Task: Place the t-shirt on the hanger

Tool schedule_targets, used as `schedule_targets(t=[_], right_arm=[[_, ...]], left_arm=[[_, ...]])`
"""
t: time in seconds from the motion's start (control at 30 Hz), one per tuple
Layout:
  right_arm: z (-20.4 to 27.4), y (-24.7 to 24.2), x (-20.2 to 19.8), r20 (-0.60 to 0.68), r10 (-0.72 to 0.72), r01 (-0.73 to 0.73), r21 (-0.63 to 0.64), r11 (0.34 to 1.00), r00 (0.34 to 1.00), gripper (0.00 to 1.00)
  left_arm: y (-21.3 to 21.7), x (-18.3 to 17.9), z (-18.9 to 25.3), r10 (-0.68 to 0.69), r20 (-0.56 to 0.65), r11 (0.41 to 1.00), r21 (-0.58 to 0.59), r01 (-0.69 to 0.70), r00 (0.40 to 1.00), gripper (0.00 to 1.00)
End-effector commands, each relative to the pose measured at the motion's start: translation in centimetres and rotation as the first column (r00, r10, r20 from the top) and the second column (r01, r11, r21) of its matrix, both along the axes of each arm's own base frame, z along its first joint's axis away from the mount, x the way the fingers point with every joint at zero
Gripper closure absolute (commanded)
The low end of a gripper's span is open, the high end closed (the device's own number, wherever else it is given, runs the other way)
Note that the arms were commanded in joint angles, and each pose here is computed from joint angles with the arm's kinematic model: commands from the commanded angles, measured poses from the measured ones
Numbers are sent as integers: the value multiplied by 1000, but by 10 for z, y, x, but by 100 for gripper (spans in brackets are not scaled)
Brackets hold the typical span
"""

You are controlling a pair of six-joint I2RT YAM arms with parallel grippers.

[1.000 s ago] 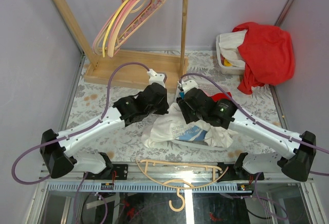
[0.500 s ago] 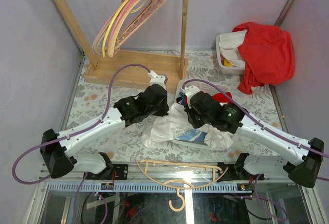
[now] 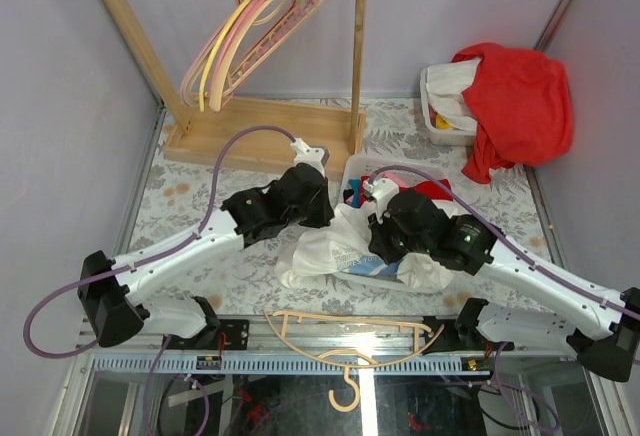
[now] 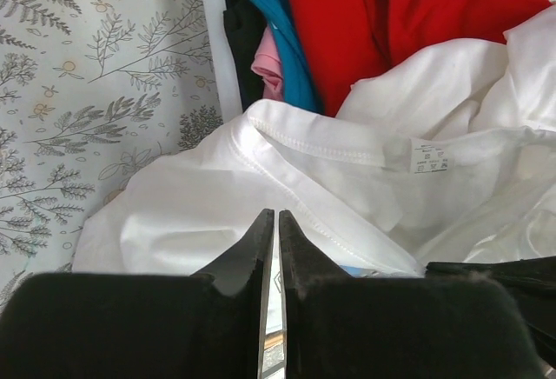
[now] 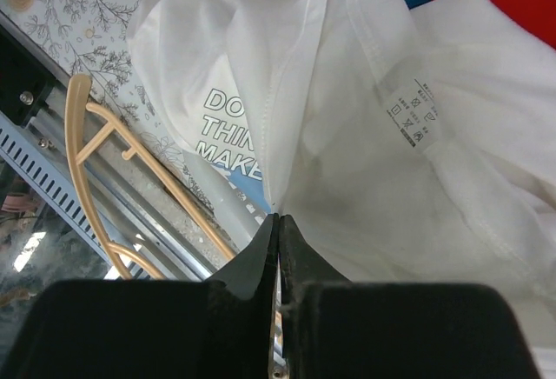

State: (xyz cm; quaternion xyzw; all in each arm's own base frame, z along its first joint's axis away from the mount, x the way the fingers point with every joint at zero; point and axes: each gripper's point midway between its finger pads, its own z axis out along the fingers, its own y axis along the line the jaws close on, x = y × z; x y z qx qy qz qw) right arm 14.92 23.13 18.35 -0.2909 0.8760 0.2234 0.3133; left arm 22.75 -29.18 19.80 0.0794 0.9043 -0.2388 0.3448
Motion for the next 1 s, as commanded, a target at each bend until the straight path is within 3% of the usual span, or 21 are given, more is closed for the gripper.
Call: schedule_targets(t=[0.0,0.13,0.37,0.83,0.97], right_arm=[[5,6,-4,-14,20,-20,44,999,1000,100],[-3,9,-14,-59,56,-53,54,997,997,100],[-15,11,-29,-112,80,-67,114,991,991,100],[-34,7,-43,-160,102,-82,122,989,982,100],[-33,5,-45,-163,106,-86,129,988,981,100]], left_arm=[[-16,-2,10,-28,13,997,-71,29,1000,95],[-23,-5,9,-41,7,995,-86,42,999,91],[-35,-22,-4,-76,-28,994,-75,73,997,70],[-30,-26,-22,-39,-44,998,-56,36,998,68],[-38,-22,-21,-45,-46,997,-61,43,998,63]])
